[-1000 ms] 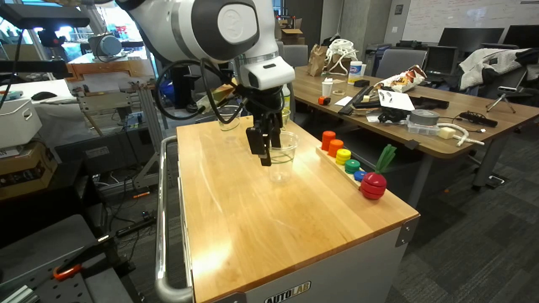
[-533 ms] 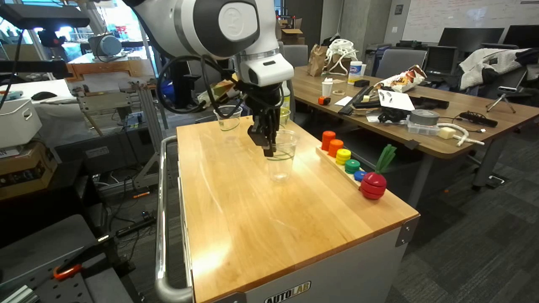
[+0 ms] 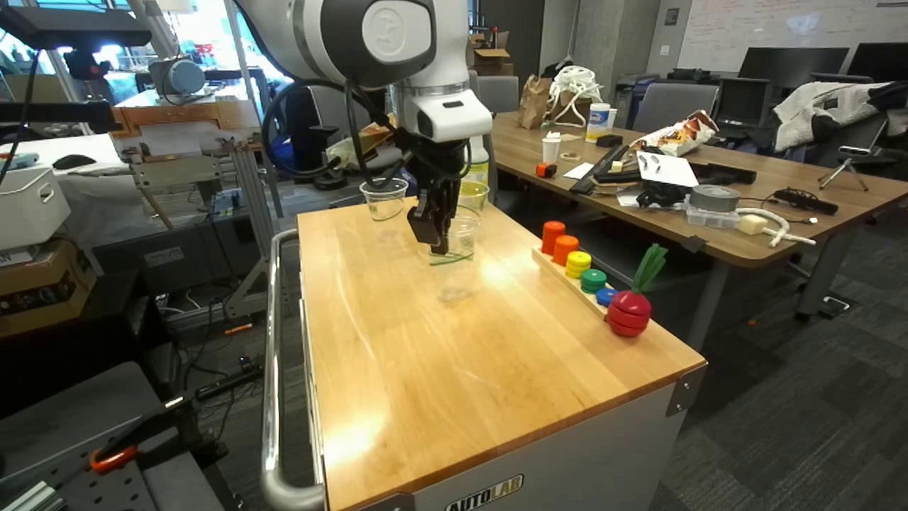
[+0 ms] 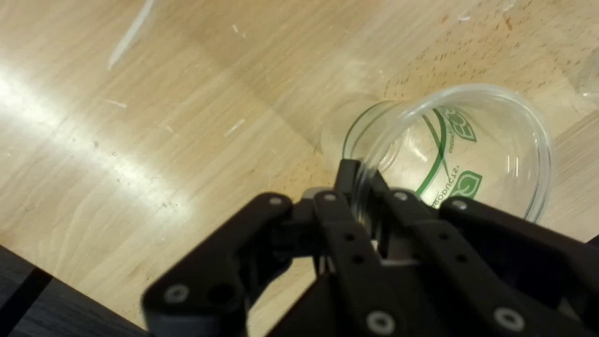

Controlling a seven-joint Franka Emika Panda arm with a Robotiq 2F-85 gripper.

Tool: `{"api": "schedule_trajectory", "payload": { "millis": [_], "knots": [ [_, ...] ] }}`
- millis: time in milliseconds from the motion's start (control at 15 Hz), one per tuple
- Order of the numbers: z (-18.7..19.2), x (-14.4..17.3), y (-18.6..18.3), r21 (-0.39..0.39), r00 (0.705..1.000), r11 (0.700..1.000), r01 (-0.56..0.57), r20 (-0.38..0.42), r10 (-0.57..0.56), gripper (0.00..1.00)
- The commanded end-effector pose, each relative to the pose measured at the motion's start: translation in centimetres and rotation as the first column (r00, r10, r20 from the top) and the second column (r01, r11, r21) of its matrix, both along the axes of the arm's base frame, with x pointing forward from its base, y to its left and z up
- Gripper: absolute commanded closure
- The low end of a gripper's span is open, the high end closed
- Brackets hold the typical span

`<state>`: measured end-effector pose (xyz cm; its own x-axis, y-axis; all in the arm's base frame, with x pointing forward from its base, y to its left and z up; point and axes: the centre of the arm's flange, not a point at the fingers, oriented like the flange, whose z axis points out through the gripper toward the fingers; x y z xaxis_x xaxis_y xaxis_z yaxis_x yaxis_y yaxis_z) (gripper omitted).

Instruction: Stack the clear cups together

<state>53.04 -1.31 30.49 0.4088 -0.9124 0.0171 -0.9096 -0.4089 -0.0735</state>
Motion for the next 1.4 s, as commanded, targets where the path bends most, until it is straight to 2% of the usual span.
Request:
{"api": "schedule_trajectory", "payload": {
  "millis": [0, 267, 467, 667, 867, 1067, 1333],
  "knots": [
    [4.2, 0.3, 1.1, 0.067, 0.998, 0.996, -0.063, -0.016, 0.065, 0.94],
    [10.8, 1.4, 2.8, 0.070, 0.989, 0.987, -0.145, -0.006, 0.145, 0.95],
    [15.7, 3.8, 4.6, 0.040, 0.969, 0.970, -0.238, 0.082, 0.235, 0.95],
    [17.9, 7.7, 6.0, 0.008, 0.943, 0.957, -0.288, 0.174, 0.283, 0.95],
    [17.0, 11.9, 6.5, 0.018, 0.937, 0.951, -0.307, 0.179, 0.299, 0.95],
    [13.8, 15.7, 7.0, 0.046, 0.934, 0.941, -0.336, 0.141, 0.327, 0.95],
    [9.7, 18.8, 8.2, 0.048, 0.924, 0.926, -0.375, 0.101, 0.369, 0.95]
  ]
}}
